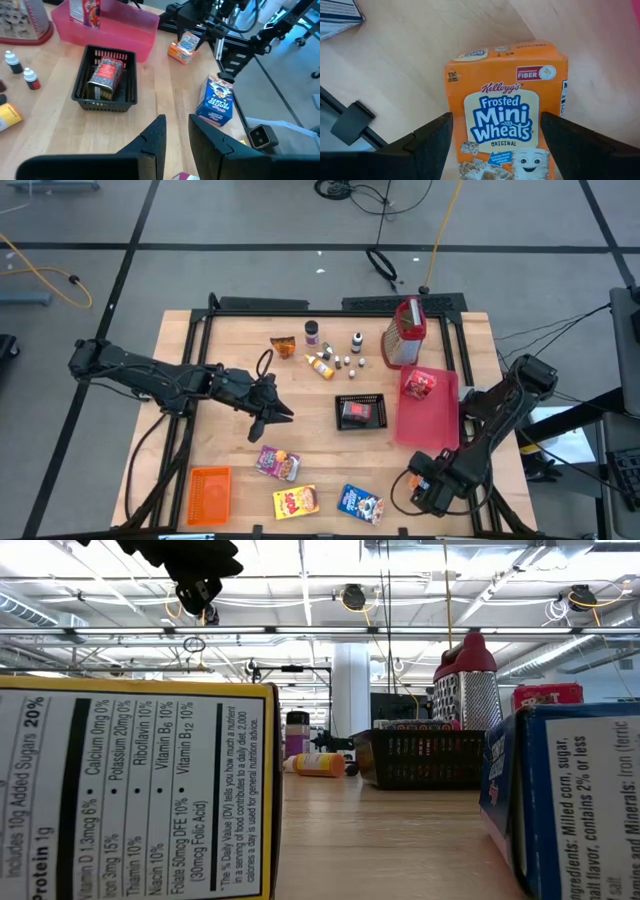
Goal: Pick & Place Kitchen Items
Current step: Put the orange cereal box into the red bin
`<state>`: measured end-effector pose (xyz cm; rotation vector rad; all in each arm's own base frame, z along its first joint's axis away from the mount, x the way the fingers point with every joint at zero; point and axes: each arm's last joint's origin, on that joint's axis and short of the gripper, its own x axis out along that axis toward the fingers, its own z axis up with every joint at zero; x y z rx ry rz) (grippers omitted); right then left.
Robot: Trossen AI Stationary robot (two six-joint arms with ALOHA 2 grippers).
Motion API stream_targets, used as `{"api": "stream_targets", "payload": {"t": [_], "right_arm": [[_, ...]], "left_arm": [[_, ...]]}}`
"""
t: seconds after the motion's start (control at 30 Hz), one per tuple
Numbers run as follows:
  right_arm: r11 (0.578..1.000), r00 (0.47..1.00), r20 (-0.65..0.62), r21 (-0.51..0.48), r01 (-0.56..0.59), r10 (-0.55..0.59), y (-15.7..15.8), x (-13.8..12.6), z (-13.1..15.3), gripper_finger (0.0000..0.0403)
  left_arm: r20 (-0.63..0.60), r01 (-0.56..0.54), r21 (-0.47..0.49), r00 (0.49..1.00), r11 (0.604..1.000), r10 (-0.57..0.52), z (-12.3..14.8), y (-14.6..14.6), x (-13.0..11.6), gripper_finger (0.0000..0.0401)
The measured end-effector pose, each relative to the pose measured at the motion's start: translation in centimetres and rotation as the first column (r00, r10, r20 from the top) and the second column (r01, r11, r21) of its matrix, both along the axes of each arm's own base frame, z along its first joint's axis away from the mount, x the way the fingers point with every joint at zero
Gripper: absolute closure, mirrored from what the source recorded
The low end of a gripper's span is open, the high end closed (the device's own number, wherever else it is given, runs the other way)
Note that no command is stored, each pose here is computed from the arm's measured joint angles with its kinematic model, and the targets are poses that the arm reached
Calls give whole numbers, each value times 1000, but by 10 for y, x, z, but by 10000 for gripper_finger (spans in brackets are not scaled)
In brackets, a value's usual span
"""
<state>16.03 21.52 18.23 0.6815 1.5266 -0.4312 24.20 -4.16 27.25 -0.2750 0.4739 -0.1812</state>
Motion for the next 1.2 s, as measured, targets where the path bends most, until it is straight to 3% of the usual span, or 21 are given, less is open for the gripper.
{"api": "stream_targets", "payload": {"t": [0.27, 0.53, 0.83, 1.2], "right_arm": [[999, 998, 66, -35, 3, 0, -1, 1, 2, 107], [999, 997, 65, -30, 33, -31, -1, 1, 2, 73], [999, 996, 78, 29, 30, -32, 1, 2, 7, 46], [996, 968, 240, 57, 63, -74, -11, -3, 36, 46]], "left_arm": [[0, -16, 5, 1000, 1000, 16, 0, 1, 0, 320], [0, -16, 5, 1000, 1000, 16, 0, 1, 0, 320], [0, -17, 5, 1000, 1000, 17, 0, 1, 0, 320], [-1, -16, 2, 1000, 1000, 16, 0, 0, 0, 320]]}}
